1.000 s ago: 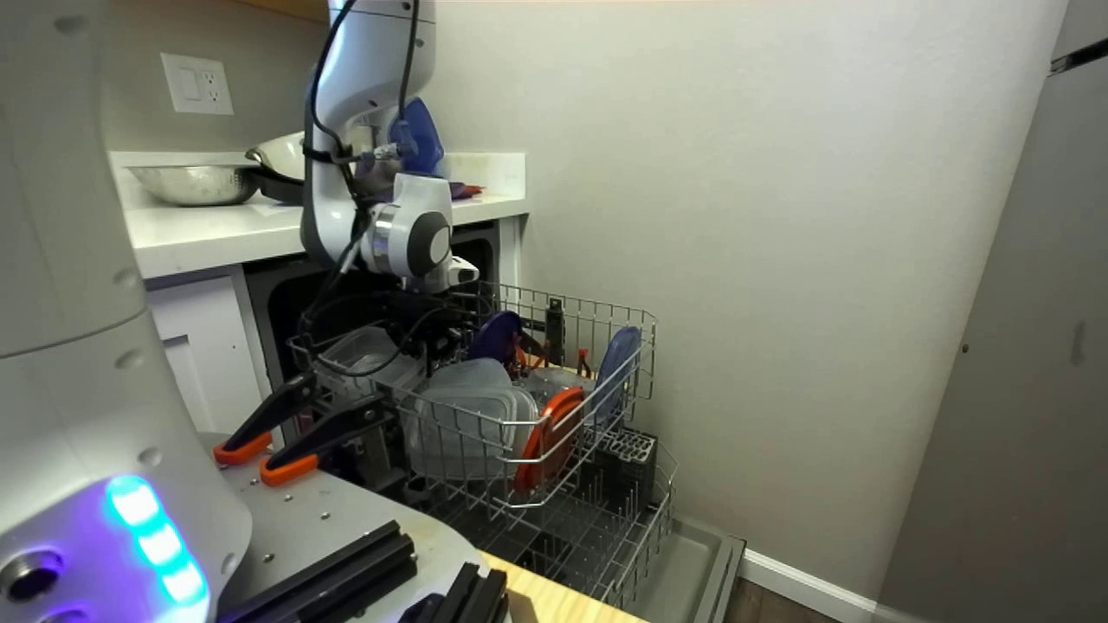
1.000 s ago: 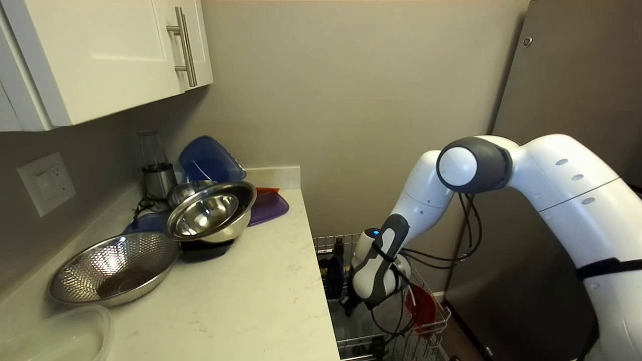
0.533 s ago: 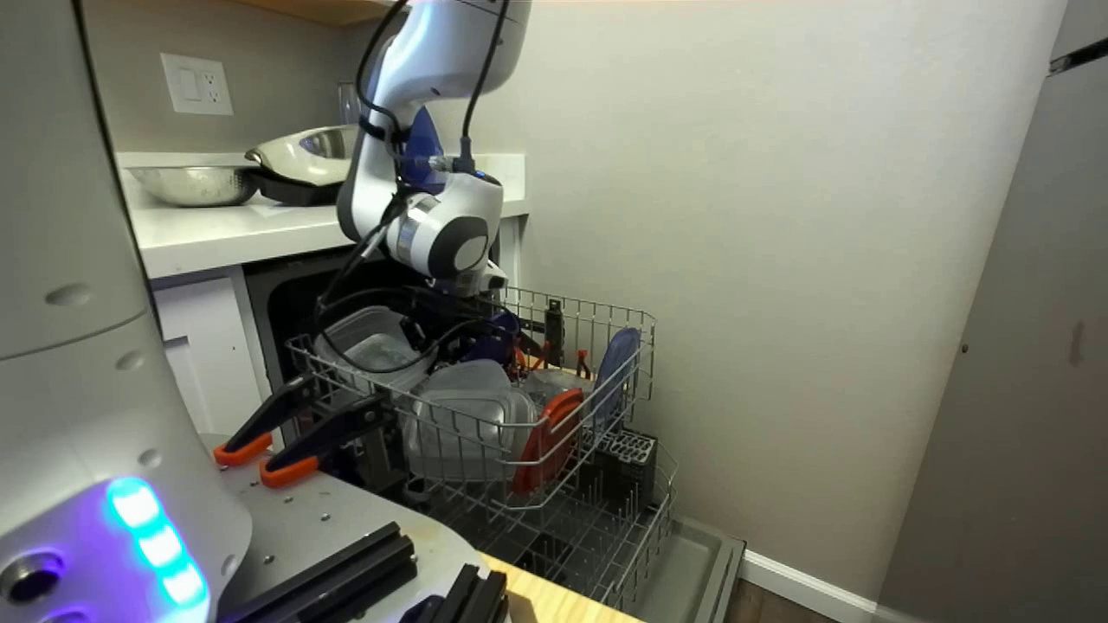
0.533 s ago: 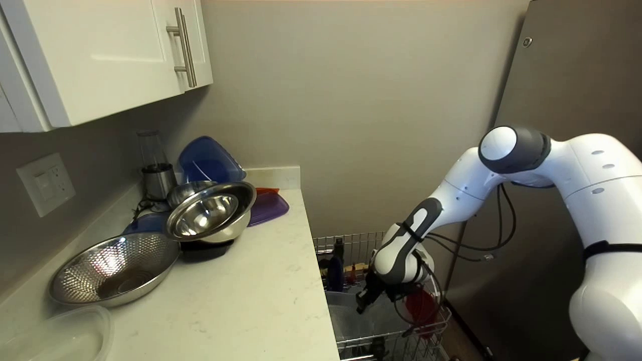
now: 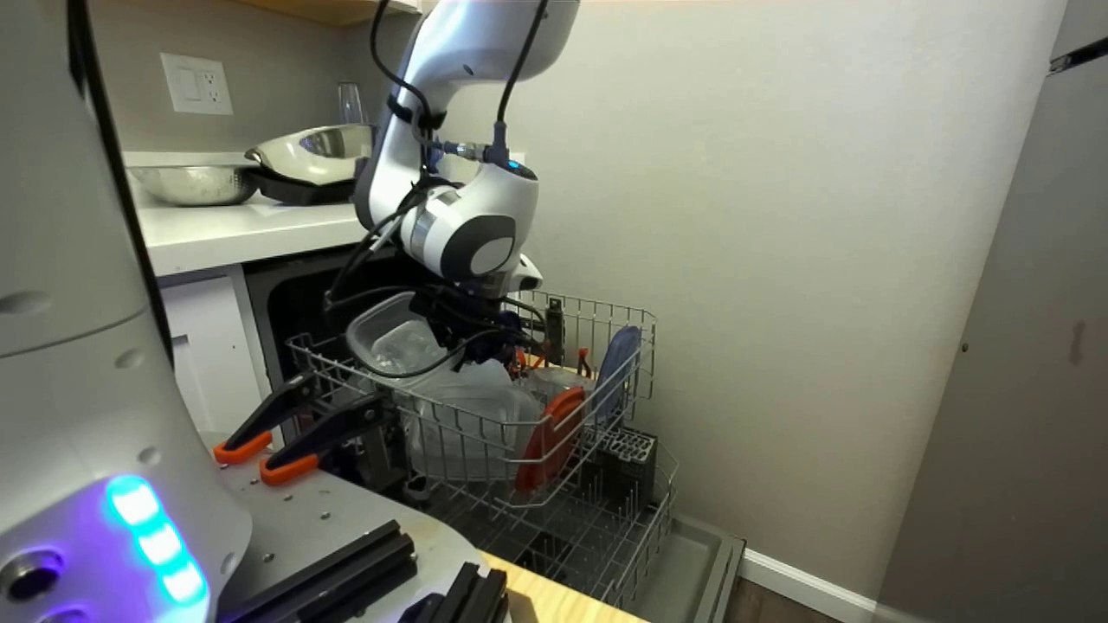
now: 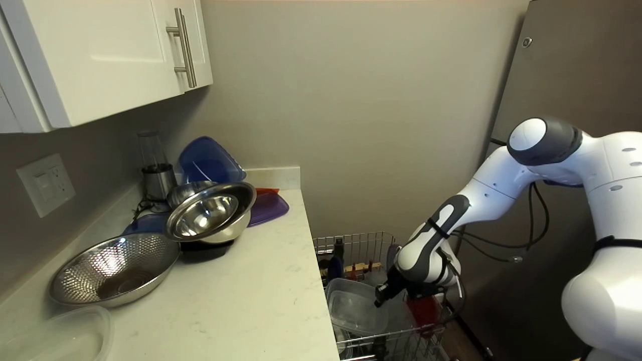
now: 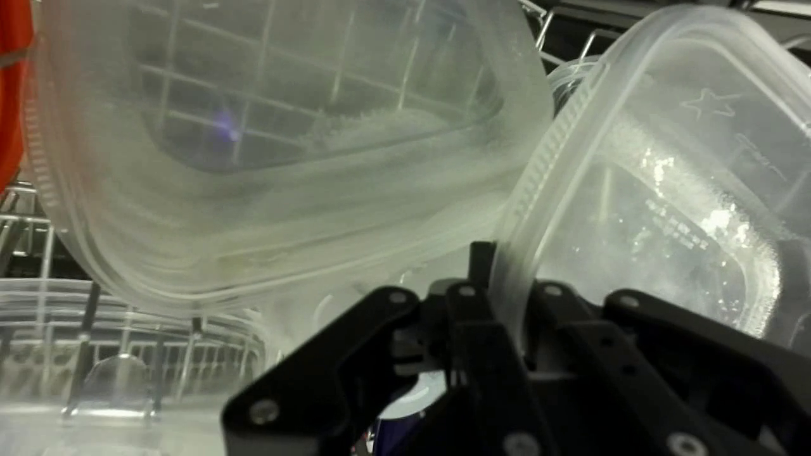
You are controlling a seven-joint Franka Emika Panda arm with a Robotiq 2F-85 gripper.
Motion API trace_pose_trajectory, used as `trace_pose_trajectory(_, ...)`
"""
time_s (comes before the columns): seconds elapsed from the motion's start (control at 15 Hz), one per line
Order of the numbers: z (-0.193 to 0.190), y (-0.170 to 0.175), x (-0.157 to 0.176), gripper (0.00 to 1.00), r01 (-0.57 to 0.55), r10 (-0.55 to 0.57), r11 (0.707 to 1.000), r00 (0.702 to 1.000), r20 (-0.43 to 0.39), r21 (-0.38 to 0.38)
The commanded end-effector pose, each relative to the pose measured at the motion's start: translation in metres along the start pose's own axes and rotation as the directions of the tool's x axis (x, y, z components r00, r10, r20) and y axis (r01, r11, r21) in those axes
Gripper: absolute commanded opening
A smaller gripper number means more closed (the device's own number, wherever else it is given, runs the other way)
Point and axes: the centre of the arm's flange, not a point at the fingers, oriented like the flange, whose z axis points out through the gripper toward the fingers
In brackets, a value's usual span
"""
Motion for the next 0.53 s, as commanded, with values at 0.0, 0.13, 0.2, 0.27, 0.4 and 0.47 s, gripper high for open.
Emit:
trace_pose_trajectory(0.0,-0.041,-0.019,-0.028,0.05,-0.029,0.026,0.999,0.997,-0.073,-0.038)
trace_pose_trajectory(0.13,-0.050,-0.030,-0.031,0.05,-0.045,0.038,0.997,0.992,-0.121,-0.056)
trace_pose_trajectory(0.2,-0.055,-0.036,-0.032,0.05,-0.060,0.050,0.996,0.987,-0.150,-0.064)
trace_pose_trajectory(0.27,-0.059,-0.042,-0.031,0.05,-0.085,0.071,0.994,0.980,-0.186,-0.069)
trace_pose_trajectory(0.4,-0.067,-0.053,-0.021,0.04,-0.167,0.148,0.984,0.958,-0.244,-0.061)
trace_pose_trajectory(0.47,-0.074,-0.058,-0.009,0.04,-0.205,0.182,0.977,0.944,-0.275,-0.058)
